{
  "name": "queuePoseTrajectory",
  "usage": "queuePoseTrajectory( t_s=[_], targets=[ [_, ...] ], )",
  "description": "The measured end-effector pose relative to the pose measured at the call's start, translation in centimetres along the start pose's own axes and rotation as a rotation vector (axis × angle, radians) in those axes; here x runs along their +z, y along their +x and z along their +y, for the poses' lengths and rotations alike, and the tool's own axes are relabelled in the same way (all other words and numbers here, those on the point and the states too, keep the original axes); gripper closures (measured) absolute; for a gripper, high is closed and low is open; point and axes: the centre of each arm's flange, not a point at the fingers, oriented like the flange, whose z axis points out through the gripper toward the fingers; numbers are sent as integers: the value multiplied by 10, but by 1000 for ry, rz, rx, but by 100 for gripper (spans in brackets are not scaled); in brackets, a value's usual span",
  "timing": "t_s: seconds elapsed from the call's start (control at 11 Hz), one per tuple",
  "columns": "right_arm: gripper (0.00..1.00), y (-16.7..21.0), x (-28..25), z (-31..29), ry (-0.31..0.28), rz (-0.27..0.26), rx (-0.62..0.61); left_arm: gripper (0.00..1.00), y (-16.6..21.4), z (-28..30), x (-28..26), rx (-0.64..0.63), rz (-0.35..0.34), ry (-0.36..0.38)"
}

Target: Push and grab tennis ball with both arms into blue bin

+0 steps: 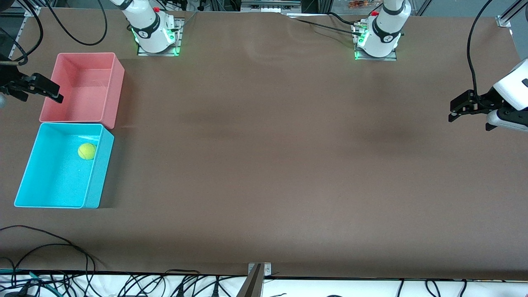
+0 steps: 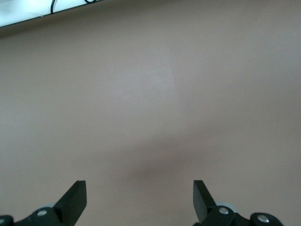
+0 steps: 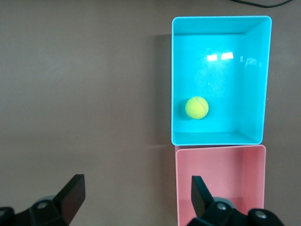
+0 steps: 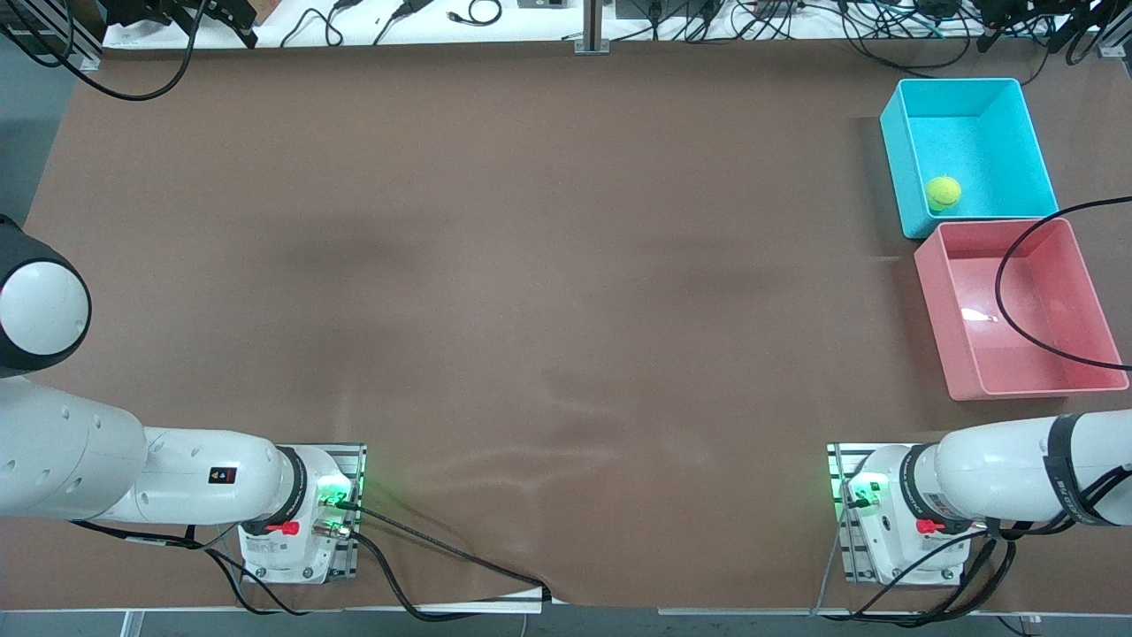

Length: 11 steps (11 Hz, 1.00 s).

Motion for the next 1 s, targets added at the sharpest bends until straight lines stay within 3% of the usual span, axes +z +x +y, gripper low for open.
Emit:
queuePoseTrajectory(
  t_s=[1.0],
  targets=[
    [0, -2, -6, -5, 0, 13, -5, 0, 0, 0, 1, 0, -2, 0]
  ],
)
